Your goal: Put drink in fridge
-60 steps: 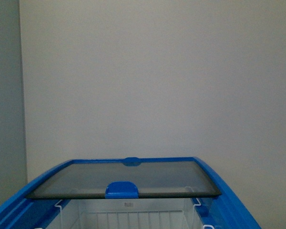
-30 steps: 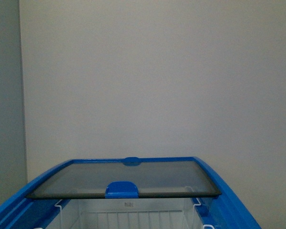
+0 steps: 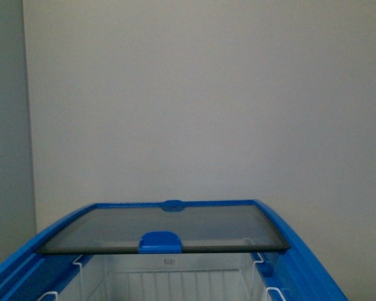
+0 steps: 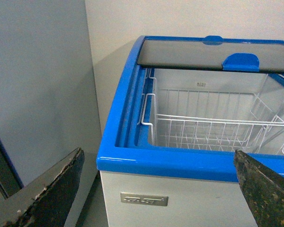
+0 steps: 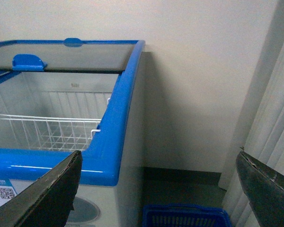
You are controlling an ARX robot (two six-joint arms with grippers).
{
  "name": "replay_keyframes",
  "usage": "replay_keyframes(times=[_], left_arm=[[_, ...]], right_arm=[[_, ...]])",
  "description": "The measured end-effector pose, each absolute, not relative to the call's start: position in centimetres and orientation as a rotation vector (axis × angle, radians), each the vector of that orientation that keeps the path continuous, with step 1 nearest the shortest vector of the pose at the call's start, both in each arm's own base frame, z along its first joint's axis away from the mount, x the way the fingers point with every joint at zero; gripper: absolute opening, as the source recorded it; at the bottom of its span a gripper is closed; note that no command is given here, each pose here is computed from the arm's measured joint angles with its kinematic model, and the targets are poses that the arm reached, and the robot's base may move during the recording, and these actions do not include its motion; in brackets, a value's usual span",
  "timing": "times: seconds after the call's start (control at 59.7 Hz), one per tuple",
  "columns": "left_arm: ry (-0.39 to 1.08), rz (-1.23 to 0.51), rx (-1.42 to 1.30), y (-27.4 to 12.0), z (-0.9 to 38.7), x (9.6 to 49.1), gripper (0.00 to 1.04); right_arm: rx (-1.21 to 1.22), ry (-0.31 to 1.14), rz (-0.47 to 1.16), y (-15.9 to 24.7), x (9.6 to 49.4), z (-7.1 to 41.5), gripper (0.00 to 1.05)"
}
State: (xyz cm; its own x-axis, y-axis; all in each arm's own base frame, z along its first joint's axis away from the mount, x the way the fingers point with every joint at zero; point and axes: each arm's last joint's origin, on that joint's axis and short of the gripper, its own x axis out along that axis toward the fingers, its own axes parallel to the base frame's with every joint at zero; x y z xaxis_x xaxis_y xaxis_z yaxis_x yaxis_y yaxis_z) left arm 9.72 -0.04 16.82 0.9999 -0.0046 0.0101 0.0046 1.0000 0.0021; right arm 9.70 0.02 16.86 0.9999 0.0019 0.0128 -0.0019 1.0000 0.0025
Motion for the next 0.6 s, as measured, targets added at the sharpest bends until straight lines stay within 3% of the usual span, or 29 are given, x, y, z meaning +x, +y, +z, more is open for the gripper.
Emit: replay_keyframes(times=[0.603], left_arm=[[-0.010,-0.005,0.002,-0.04,16.82,9.72,0.97]], right_arm=[[0.002,-0.013,0.002,0.02,9.70,16.86,0.97]])
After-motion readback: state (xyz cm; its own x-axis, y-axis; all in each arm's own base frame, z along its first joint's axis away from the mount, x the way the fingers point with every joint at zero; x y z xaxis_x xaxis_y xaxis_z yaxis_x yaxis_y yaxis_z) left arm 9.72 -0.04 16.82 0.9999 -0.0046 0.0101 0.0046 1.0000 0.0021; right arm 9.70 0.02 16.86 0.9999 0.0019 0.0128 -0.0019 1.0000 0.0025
